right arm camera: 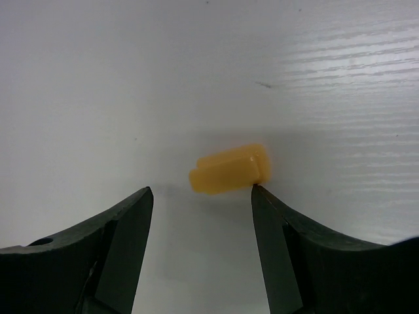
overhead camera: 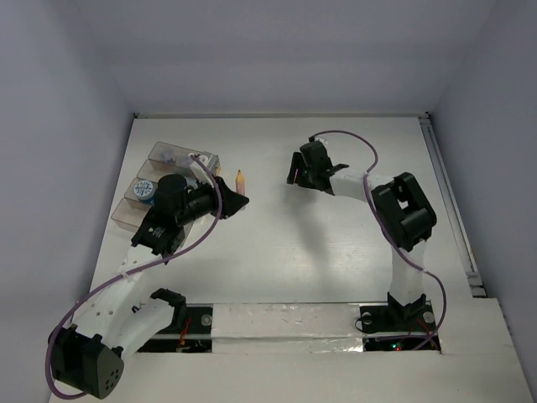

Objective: Sort the stationery into containers
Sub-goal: Close the pen cap on the pen.

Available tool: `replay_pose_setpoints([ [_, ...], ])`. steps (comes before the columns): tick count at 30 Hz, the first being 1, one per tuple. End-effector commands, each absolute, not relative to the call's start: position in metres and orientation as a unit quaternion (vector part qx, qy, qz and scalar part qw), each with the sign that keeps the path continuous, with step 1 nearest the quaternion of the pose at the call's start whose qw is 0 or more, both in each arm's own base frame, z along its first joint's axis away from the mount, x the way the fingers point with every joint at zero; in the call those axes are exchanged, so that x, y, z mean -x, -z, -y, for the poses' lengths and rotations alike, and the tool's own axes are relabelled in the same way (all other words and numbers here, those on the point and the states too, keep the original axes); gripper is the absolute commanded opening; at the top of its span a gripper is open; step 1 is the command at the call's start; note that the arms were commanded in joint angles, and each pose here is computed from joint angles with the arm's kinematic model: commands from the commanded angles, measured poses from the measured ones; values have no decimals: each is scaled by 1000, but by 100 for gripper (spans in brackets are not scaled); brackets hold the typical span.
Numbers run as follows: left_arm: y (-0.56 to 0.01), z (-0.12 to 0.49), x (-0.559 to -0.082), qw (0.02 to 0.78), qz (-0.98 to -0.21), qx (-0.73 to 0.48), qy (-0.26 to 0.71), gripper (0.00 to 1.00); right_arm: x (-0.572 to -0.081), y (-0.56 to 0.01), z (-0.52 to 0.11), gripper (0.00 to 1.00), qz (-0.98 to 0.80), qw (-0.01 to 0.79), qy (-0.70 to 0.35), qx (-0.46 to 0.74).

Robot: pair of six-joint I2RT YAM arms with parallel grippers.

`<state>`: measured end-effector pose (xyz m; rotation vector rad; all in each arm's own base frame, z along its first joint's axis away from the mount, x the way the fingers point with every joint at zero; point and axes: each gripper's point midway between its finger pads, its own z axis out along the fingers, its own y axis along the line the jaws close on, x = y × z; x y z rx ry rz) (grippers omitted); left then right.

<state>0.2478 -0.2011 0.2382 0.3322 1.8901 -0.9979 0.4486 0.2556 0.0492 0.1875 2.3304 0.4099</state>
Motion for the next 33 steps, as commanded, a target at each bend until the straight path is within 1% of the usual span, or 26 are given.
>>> replay_pose_setpoints([
  [1, -262, 203, -246, 496, -745, -155, 417, 0, -468, -56, -246, 68, -908, 389, -136, -80],
  [5, -262, 203, -245, 496, -744, -157, 419, 0, -471, -46, -249, 67, -915, 377, -129, -66],
  [7, -262, 204, -245, 495, -745, -157, 420, 0, -470, -40, -249, 65, -920, 367, -124, -59],
  [8, -263, 204, -245, 495, -744, -158, 420, 0, -470, -39, -251, 61, -921, 364, -125, -55],
  [11, -262, 202, -247, 497, -745, -155, 418, 0, -471, -33, -250, 59, -925, 358, -116, -47],
  [14, -262, 202, -246, 495, -744, -156, 421, 0, -472, -30, -250, 55, -931, 347, -106, -33],
  [18, -262, 202, -246, 495, -744, -156, 421, 0, -468, -22, -246, 56, -945, 316, -78, -6],
  [24, -263, 200, -247, 499, -743, -153, 419, 0, -472, -22, -234, 55, -953, 301, -30, 21],
  [25, -263, 200, -247, 498, -743, -153, 420, 0, -468, -16, -231, 55, -957, 287, -20, 24],
  [29, -263, 200, -247, 499, -743, -153, 419, 0, -465, -12, -233, 51, -961, 272, -6, 43],
  [33, -264, 200, -247, 500, -742, -153, 419, 0, -465, -10, -234, 43, -963, 264, 9, 53],
])
